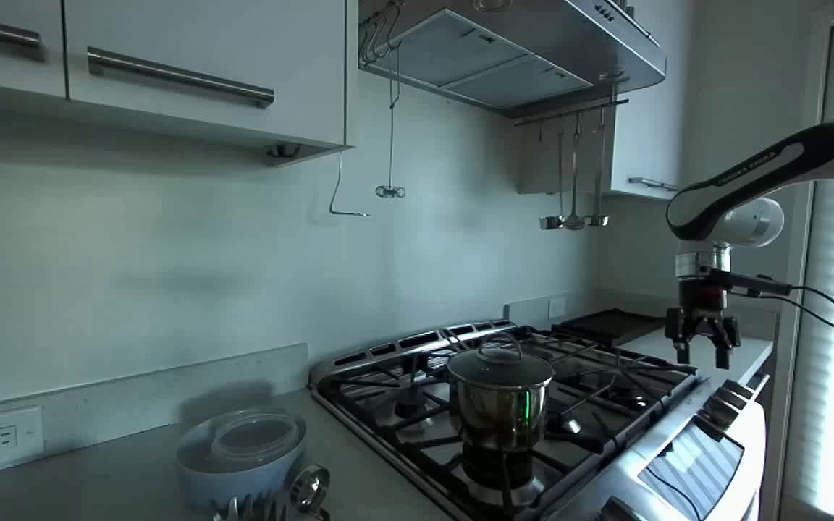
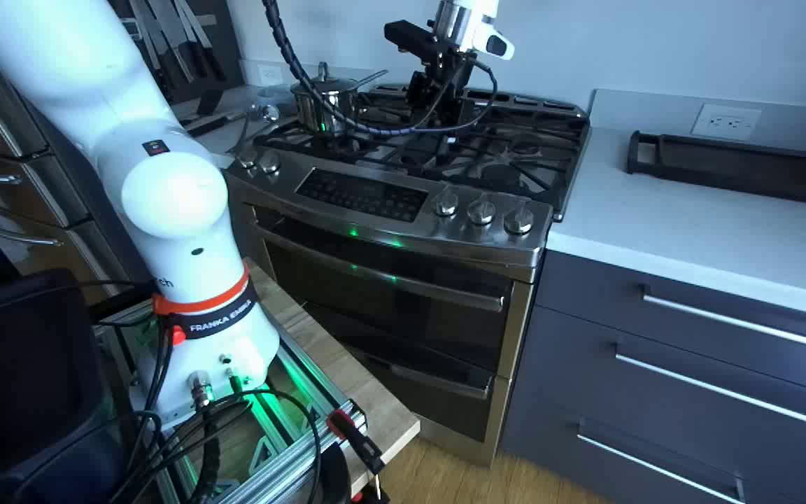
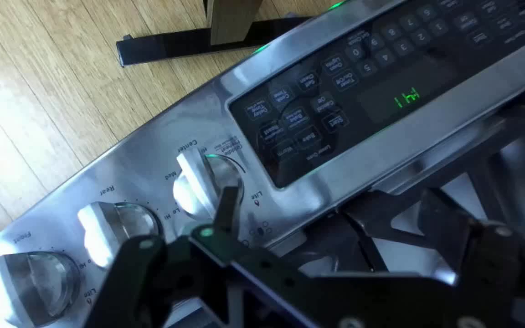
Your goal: Take the whisk off of the hanger and place it on the stove
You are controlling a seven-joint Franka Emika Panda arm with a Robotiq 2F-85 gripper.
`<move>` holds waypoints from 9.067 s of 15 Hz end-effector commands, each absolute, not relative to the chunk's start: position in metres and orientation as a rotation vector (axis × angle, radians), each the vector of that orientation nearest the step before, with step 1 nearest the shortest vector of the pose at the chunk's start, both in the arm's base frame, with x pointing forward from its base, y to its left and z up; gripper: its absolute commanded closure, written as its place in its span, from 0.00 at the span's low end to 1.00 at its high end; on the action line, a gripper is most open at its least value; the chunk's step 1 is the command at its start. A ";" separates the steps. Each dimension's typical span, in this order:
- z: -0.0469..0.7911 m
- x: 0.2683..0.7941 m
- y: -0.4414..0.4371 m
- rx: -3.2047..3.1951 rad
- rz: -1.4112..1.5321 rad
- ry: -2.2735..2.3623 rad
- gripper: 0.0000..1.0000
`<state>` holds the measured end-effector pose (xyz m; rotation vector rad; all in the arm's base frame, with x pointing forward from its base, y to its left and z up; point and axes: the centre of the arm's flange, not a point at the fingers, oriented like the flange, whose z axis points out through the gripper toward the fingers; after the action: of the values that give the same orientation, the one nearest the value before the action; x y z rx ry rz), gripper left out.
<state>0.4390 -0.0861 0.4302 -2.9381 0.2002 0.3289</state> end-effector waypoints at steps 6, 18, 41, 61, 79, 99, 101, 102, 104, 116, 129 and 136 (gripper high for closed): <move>0.430 0.439 -0.086 -2.938 0.329 0.200 0.00; 0.495 0.493 0.009 -2.824 0.349 0.557 0.00; 0.599 0.500 0.164 -2.900 0.214 -0.030 0.00; 0.680 0.501 0.176 -2.467 -0.675 -0.521 0.00; 0.680 0.500 0.173 -2.206 -0.885 -0.543 0.00; 0.700 0.496 0.210 -1.795 -1.041 -0.681 0.00; 0.699 0.496 0.210 -1.794 -1.041 -0.682 0.00; 0.699 0.496 0.210 -1.794 -1.041 -0.683 0.00; 0.699 0.496 0.210 -1.794 -1.041 -0.683 0.00; 0.719 0.517 0.289 -1.740 -1.057 -1.086 0.00; 0.737 0.516 0.341 -1.549 -1.055 -1.226 0.00; 0.731 0.525 0.355 -1.480 -1.101 -1.284 0.00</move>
<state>0.5206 0.3471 0.7334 -1.5327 -1.2403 -1.0594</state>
